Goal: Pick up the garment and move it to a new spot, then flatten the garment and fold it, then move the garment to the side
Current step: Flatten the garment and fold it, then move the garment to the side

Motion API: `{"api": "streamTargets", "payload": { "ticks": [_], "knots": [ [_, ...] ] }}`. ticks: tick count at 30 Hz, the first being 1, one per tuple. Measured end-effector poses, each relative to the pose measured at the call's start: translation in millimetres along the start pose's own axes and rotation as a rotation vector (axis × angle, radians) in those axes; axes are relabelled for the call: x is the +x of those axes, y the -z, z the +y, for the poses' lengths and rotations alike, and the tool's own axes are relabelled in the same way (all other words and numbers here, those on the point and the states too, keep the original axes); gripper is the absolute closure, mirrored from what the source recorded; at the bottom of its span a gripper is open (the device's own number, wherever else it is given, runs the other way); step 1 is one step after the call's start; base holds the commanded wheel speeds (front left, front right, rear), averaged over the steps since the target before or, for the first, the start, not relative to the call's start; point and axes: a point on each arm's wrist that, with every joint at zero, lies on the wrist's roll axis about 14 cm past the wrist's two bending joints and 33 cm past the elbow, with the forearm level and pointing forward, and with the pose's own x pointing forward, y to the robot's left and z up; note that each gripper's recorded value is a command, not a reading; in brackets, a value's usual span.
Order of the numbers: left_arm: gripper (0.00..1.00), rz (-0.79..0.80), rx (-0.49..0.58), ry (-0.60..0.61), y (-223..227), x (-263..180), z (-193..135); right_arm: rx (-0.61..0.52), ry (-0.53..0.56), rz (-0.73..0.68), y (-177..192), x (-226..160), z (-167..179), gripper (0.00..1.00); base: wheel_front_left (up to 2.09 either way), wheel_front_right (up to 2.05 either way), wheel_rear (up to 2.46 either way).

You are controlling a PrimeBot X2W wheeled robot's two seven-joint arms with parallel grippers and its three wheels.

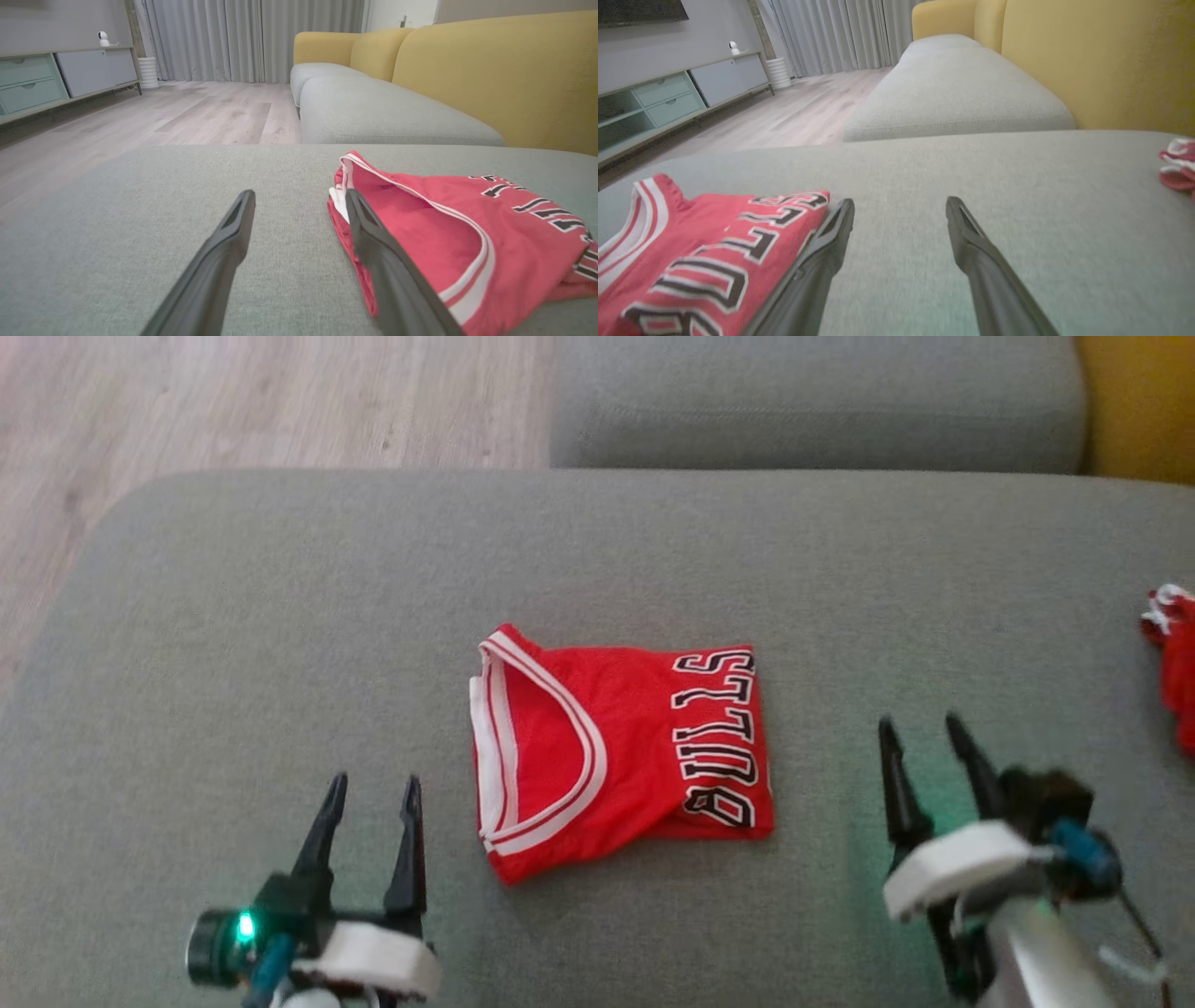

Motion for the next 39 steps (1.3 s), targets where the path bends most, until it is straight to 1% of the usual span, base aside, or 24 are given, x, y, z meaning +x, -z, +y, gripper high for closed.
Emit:
{"api": "streamTargets", "payload": {
  "ticks": [5,12,15,17,19,20,23,24,26,27,28,29,30,35,37,39],
  "knots": [
    [0.0,0.053,-0.001,0.008,20.1,-20.4,-6.1,0.015,0.02,0.063,26.9,-30.2,-1.4,0.0,0.0,0.0,0.0],
    [0.0,0.068,-0.003,0.005,25.5,-26.2,-5.6,0.016,0.004,0.065,27.2,-29.0,4.0,0.0,0.0,0.0,0.0],
    [0.0,0.077,-0.004,0.006,28.1,-26.3,-6.5,0.012,-0.044,0.081,31.2,-21.6,18.4,0.0,0.0,0.0,0.0],
    [0.0,0.079,-0.003,0.01,28.2,-23.8,-7.7,0.014,-0.087,0.091,31.9,-10.0,31.4,0.0,0.0,0.0,0.0],
    [0.0,0.071,-0.005,0.012,24.9,-19.2,-8.2,0.013,-0.133,0.091,27.7,7.0,45.5,0.0,0.0,0.0,0.0],
    [0.0,0.065,-0.013,0.001,22.2,-16.3,-5.4,-0.003,-0.174,0.094,23.5,25.3,58.0,0.0,0.0,0.0,0.0],
    [0.0,0.074,-0.02,-0.034,24.3,-18.6,3.2,-0.045,-0.217,0.17,39.8,42.7,69.7,0.0,0.0,0.0,0.0],
    [0.0,0.082,-0.023,-0.046,26.7,-21.1,6.2,-0.058,-0.228,0.208,50.1,43.9,72.6,0.0,0.0,0.0,0.0],
    [0.0,0.094,-0.025,-0.071,30.5,-25.9,12.8,-0.08,-0.243,0.329,80.3,38.4,75.5,0.0,0.0,0.0,0.0],
    [0.0,0.1,-0.025,-0.084,32.1,-27.9,16.4,-0.081,-0.251,0.356,88.8,36.5,77.6,0.0,0.0,0.0,0.0],
    [0.0,0.105,-0.025,-0.097,33.4,-29.5,20.2,-0.083,-0.257,0.362,90.6,38.9,79.3,0.1,0.0,0.0,0.0],
    [0.0,0.109,-0.024,-0.112,34.5,-30.6,23.4,-0.086,-0.26,0.369,91.8,41.8,79.9,0.58,0.0,0.0,0.0],
    [0.0,0.113,-0.024,-0.116,35.6,-30.9,24.5,-0.087,-0.262,0.37,91.6,44.2,80.3,1.0,0.0,0.0,0.0],
    [0.0,0.115,-0.024,-0.104,36.5,-24.8,22.7,-0.076,-0.238,0.346,86.0,45.4,74.3,1.0,0.0,0.0,0.0],
    [0.0,0.113,-0.024,-0.077,36.0,-18.2,15.4,-0.061,-0.203,0.334,83.4,40.9,63.5,1.0,0.0,0.0,0.0],
    [0.0,0.109,-0.023,-0.03,34.8,-9.7,2.1,-0.046,-0.145,0.322,79.1,34.8,44.0,1.0,0.0,0.0,0.0]
  ]
}}
